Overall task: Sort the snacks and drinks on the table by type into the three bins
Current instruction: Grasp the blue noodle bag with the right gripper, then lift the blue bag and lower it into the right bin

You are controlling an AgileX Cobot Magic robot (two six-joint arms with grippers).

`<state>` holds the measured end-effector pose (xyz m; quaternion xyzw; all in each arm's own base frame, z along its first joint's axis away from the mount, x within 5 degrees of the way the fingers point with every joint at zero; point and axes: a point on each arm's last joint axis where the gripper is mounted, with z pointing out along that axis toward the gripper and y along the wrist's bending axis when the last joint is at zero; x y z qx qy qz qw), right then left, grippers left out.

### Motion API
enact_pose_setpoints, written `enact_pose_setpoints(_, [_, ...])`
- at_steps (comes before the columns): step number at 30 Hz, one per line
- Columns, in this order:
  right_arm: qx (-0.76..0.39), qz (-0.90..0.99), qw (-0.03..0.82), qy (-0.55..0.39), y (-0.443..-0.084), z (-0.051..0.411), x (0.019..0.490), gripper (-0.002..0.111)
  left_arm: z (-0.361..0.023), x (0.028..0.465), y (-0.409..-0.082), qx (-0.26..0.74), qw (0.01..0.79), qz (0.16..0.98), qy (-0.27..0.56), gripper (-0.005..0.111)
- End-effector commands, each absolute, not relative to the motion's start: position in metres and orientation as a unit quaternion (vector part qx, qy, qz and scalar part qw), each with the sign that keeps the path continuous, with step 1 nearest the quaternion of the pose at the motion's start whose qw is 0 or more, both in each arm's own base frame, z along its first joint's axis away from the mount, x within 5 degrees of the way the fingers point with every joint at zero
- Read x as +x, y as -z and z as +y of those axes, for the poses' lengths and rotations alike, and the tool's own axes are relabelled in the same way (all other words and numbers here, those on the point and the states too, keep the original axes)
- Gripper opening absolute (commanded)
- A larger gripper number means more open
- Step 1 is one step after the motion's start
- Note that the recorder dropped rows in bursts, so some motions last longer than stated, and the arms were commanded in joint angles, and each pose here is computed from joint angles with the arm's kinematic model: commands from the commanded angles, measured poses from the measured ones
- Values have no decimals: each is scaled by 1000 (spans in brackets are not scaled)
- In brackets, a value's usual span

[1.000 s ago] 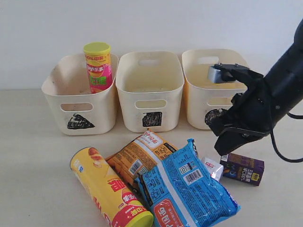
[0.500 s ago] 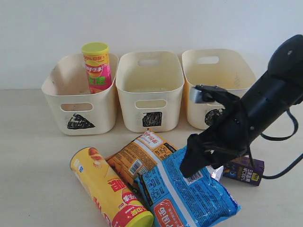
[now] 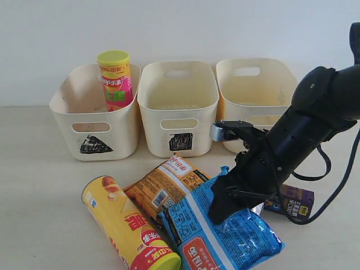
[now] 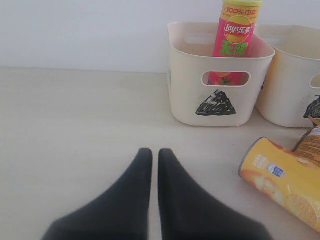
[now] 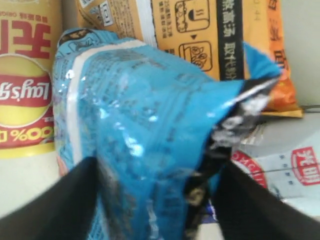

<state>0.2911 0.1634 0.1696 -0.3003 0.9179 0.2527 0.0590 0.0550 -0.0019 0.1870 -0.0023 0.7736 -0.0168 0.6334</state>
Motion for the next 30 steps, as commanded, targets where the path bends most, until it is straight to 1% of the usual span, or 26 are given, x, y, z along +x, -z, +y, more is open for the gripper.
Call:
enact_pose_setpoints(1, [-317,912,28,-258,-165,164,285,33,-2,55,-189,-2,639,769,18,4])
enact_pose_setpoints(2, [-320,911,24,-260,-166,164,285,23,-2,55,-189,-2,639,769,18,4])
enact_pose_setpoints(5, [-329,905,15,-270,-175,166,286,2,-2,55,-189,-2,639,769,18,4])
enact_pose_setpoints(6, [-332,903,13,-274,-179,166,286,0,-2,55,-189,-2,639,769,18,4])
enact_pose_setpoints(10, [-345,894,25,-285,-207,169,287,0,-2,55,-189,-2,639,769,18,4])
enact_pose_setpoints(15, [-356,887,78,-282,-249,167,286,0,-2,55,-189,-2,639,769,18,4])
enact_pose_setpoints(22, [-365,888,178,-215,-314,154,281,0,-2,55,-189,-2,639,769,18,4])
enact_pose_setpoints(25, [-357,884,245,-174,-342,146,283,0,-2,55,-189,-2,639,769,18,4])
enact_pose_setpoints(28, [-332,873,331,-135,-370,139,287,0,-2,55,-189,-2,639,769,18,4])
enact_pose_setpoints(30, [-300,862,393,-113,-381,135,294,0,-2,55,-189,-2,639,769,18,4])
